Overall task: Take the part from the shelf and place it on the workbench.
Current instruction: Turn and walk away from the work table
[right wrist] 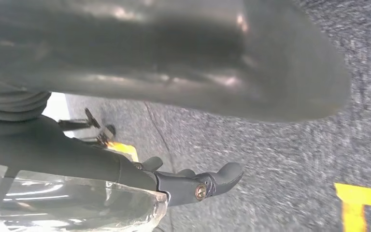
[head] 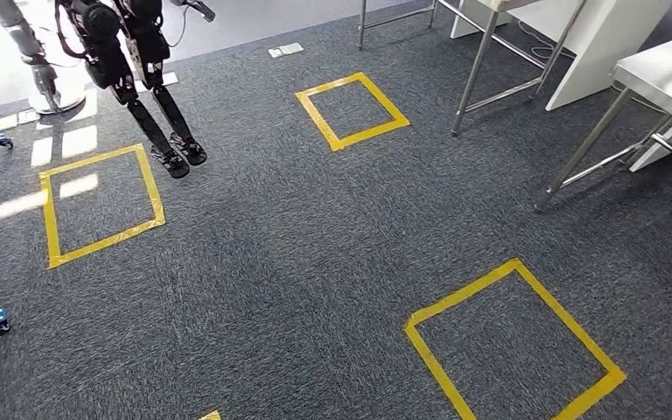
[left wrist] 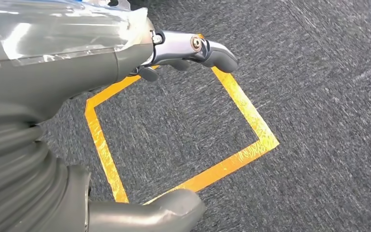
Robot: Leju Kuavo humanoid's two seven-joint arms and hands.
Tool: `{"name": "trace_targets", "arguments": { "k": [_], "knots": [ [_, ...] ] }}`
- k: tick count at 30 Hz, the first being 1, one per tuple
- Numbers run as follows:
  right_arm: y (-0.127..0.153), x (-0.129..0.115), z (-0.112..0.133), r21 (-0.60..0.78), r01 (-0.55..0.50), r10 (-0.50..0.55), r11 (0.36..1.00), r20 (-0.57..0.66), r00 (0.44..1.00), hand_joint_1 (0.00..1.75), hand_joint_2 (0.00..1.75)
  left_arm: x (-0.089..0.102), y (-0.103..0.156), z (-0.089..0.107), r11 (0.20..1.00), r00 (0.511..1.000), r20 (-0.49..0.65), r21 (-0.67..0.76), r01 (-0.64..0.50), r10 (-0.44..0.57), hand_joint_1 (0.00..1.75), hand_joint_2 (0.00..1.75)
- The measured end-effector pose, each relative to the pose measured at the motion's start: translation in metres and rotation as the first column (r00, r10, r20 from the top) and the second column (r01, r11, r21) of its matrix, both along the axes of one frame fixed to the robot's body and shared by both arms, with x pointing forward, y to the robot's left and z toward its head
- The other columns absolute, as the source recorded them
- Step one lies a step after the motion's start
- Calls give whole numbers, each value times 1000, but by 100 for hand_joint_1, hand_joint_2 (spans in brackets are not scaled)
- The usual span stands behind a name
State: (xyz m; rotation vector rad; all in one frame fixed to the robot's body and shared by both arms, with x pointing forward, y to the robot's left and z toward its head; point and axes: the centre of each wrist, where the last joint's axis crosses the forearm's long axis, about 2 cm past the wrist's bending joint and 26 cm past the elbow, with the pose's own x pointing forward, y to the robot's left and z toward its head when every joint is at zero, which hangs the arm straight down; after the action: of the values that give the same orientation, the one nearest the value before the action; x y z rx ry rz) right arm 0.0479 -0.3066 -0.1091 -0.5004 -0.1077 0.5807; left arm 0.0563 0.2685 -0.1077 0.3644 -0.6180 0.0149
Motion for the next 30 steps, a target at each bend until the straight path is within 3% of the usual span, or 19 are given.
{"name": "trace_targets", "arguments": {
  "k": [30],
  "knots": [
    [4, -1, 0, 12, -4, 4, 1000, -4, 1000, 0, 0, 2, 1, 0, 1000, 1000, -4, 2, 0, 0, 0, 175]
  ]
}}
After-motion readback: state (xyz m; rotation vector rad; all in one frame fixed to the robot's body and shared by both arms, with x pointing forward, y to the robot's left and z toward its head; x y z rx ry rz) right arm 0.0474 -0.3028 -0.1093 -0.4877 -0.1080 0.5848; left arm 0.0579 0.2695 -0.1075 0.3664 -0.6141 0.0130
